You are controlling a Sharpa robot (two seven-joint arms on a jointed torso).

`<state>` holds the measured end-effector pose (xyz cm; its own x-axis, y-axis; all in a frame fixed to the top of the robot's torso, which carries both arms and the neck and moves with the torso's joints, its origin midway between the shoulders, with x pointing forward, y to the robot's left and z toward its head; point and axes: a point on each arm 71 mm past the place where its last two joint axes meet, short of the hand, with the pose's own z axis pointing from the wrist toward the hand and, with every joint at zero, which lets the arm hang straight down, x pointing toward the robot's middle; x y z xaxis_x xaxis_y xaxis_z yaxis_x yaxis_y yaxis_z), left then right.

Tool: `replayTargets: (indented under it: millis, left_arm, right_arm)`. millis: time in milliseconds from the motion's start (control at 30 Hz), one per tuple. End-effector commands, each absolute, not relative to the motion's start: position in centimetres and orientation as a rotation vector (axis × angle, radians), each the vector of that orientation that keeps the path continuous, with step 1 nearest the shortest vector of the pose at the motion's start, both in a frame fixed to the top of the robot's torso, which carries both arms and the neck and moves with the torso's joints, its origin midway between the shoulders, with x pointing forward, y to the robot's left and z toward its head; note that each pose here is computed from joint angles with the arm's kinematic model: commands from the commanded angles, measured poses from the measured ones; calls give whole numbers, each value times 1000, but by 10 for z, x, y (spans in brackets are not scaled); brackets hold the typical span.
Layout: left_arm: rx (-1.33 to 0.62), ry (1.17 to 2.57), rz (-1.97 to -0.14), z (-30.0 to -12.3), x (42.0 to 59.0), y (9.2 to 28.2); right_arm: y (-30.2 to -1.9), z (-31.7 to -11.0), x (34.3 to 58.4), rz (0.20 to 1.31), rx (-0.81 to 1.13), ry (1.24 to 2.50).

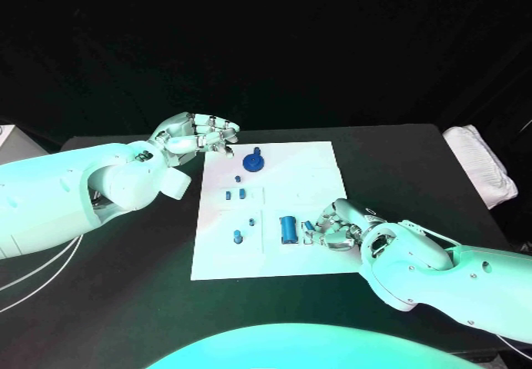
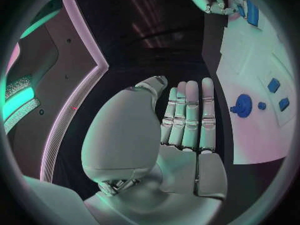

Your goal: Assemble the parts on the task board

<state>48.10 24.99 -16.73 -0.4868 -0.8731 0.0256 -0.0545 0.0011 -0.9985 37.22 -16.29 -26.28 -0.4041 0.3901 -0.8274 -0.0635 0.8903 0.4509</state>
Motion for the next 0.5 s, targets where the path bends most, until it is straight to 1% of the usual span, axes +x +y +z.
replayTargets:
  millis: [33,267,500]
  left_arm:
    - [-967,1620,-1582,-166,480,247]
    - [-968,1619,-1580,-167,480,248]
    - [-969,1619,-1578,-167,480,248]
  right_arm:
    - [-161,-267,371,483,206,1989]
    - [-161,-267,372,482,211,1987]
    - [-157,-264,371,520,219,1952]
